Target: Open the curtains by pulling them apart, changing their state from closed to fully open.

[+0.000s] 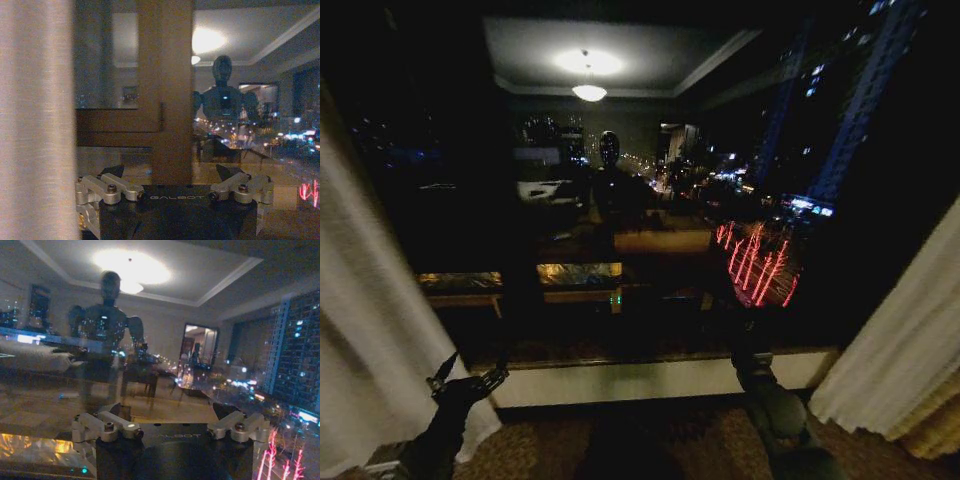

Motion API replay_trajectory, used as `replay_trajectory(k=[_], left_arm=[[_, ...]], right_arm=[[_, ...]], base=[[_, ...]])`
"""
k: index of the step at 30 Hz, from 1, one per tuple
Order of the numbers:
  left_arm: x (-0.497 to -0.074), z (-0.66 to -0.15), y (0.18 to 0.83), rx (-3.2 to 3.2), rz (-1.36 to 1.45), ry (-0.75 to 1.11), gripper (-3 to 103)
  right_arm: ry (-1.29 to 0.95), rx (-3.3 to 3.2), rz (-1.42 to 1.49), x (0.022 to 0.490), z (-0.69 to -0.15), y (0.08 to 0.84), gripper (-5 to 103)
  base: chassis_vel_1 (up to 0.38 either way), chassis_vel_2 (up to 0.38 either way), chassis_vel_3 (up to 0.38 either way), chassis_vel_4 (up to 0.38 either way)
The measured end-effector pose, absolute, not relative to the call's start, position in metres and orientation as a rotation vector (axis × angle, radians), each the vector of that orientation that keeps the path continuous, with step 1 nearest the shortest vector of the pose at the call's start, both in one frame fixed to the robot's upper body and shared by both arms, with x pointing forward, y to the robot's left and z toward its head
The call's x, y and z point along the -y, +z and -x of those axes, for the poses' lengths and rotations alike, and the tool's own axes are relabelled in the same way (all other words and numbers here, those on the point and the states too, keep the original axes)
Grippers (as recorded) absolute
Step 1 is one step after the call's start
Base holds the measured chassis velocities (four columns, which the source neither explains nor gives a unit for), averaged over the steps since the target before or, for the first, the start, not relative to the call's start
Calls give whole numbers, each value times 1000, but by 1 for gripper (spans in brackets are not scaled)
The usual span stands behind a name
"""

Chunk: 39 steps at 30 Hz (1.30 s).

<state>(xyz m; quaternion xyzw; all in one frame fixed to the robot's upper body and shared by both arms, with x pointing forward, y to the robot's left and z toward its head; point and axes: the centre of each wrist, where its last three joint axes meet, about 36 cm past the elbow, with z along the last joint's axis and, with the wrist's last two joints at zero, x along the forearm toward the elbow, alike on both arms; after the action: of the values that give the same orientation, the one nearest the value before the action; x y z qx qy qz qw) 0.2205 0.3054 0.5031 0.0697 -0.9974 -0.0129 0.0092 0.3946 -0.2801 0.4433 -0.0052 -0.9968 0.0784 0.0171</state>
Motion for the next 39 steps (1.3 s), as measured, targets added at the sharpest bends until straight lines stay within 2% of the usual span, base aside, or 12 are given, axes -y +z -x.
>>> replay_trajectory(k=[28, 39], left_arm=[[-312, -226, 495, 3101, -180, -57, 100], [-325, -261, 484, 3122, -116, -37, 100]], right_arm=[[192, 3088, 22, 277, -392, 427, 100], [194, 3098, 42, 274, -399, 428, 100]], base=[[348, 350, -345, -346], [95, 85, -78, -98]])
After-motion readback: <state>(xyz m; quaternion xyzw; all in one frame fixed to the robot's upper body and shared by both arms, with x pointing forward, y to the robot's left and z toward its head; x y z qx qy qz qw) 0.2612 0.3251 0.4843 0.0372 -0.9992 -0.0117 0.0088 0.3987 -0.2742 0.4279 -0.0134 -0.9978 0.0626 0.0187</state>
